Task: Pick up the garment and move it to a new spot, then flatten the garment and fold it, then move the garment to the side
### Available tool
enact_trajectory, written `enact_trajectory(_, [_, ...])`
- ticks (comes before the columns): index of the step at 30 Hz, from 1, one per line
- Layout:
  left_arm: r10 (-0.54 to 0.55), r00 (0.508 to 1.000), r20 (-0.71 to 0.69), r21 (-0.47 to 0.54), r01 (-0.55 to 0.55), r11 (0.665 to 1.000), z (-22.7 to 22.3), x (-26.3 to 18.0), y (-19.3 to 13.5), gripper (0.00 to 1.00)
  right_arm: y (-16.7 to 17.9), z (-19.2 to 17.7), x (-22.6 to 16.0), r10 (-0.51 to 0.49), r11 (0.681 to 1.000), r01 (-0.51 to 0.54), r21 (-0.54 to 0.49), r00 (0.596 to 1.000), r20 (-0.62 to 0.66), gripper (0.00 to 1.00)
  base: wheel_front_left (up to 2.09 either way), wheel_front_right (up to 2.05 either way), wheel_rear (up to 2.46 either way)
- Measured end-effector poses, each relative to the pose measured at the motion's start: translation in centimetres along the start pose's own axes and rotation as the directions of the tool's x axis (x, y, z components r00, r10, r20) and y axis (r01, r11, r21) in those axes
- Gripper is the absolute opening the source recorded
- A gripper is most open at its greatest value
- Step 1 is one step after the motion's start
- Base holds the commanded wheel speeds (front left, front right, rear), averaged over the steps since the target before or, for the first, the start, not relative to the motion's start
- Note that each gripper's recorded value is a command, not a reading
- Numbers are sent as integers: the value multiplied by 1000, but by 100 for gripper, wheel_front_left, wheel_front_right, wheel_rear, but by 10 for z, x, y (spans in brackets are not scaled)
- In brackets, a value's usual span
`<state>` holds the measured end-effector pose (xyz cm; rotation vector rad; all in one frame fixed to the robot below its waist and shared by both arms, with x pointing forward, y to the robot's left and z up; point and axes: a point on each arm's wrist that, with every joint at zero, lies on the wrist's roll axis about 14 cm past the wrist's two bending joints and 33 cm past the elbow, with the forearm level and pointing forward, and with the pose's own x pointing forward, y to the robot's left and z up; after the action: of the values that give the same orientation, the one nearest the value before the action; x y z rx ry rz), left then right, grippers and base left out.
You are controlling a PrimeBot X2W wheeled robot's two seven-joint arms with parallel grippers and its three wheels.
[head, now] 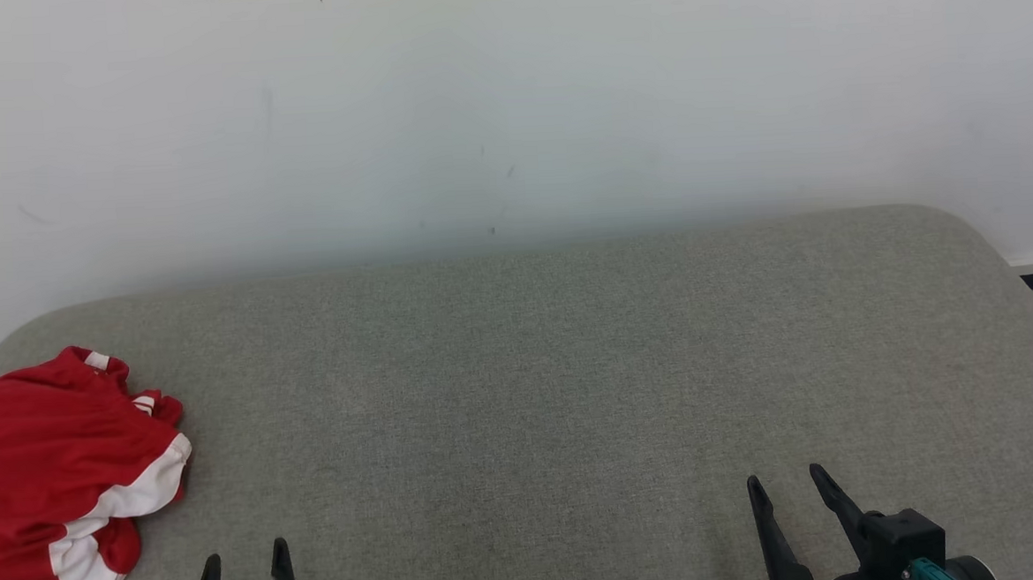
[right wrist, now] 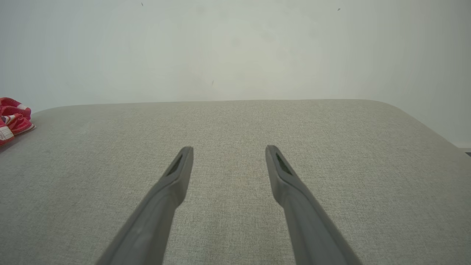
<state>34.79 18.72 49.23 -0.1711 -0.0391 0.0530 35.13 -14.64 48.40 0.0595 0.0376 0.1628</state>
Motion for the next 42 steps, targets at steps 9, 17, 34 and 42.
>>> enact_trajectory(9, [2,1000,-11,0,-2,1000,-3,-1,1,100,0,-2,0,1,1000,-1,0,1000,-4,100,0,0,0])
enact_trajectory(17, [12,1000,-5,1,-12,1000,-2,-2,4,100,0,-1,2,2,1000,-2,0,1000,2,100,0,0,0])
enact_trajectory(34, [233,972,40,28,-234,972,8,-54,70,100,62,1,29,196,980,-195,-21,981,5,100,0,0,0])
enact_trajectory(42, [355,933,67,30,-357,934,13,-90,104,100,106,3,39,321,947,-321,-20,947,9,100,0,0,0])
